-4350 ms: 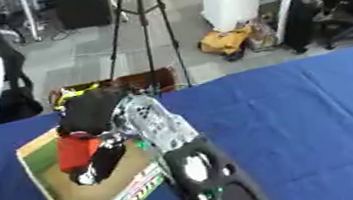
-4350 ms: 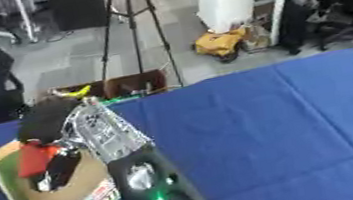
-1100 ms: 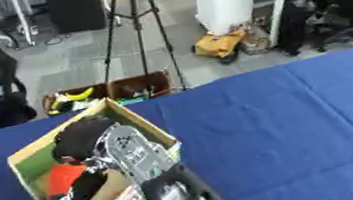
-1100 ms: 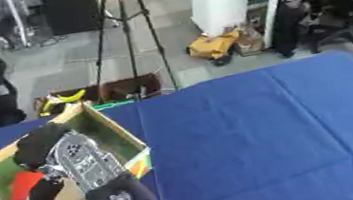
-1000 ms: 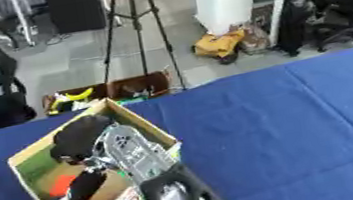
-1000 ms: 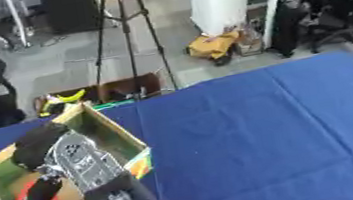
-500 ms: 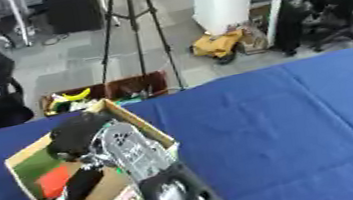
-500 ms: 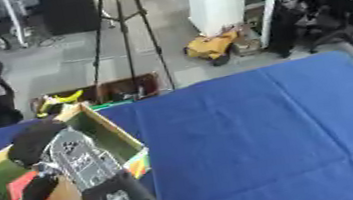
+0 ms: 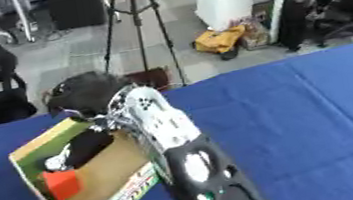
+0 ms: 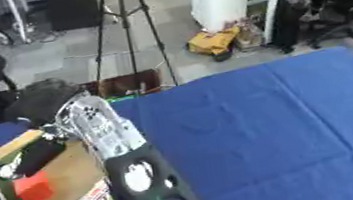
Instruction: Pick up objects on the table and place them in the box.
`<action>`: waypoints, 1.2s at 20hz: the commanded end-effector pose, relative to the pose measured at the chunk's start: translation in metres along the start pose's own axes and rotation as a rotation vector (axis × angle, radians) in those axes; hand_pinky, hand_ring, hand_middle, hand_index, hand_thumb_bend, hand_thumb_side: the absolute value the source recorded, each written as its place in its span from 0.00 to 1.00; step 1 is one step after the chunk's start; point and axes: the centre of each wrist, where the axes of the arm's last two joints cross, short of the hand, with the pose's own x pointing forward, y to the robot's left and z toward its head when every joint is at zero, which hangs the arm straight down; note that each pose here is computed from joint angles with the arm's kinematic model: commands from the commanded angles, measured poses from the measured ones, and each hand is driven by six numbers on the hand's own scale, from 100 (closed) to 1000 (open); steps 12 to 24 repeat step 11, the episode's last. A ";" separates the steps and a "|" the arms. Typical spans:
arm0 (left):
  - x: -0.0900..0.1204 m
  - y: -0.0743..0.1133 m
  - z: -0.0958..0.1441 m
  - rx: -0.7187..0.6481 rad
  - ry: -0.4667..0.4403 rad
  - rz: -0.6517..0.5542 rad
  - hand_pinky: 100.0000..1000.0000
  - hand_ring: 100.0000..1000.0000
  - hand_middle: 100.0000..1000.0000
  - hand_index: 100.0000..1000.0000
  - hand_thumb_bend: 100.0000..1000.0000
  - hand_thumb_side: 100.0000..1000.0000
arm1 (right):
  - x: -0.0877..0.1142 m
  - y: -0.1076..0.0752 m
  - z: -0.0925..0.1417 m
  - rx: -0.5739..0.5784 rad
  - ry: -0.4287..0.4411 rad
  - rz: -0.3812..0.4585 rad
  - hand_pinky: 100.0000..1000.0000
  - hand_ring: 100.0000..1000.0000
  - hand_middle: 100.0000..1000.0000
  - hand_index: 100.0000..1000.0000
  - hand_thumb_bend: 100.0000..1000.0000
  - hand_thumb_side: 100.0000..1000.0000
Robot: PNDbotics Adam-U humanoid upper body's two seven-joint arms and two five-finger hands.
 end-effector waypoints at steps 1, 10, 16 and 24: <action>0.007 0.005 -0.005 0.001 -0.032 -0.016 0.31 0.57 0.60 0.90 0.36 0.80 | -0.011 -0.027 0.013 -0.121 0.009 -0.008 0.78 0.84 0.73 0.82 0.32 0.94; 0.007 0.008 -0.004 0.019 -0.033 -0.029 0.31 0.57 0.60 0.90 0.37 0.81 | -0.051 -0.035 0.069 -0.548 0.089 -0.338 0.68 0.73 0.68 0.80 0.00 0.87; 0.007 0.008 -0.003 0.021 -0.034 -0.029 0.31 0.57 0.60 0.90 0.37 0.81 | -0.054 -0.031 0.076 -0.589 0.092 -0.387 0.68 0.73 0.67 0.79 0.00 0.85; 0.007 0.008 -0.003 0.021 -0.034 -0.029 0.31 0.57 0.60 0.90 0.37 0.81 | -0.054 -0.031 0.076 -0.589 0.092 -0.387 0.68 0.73 0.67 0.79 0.00 0.85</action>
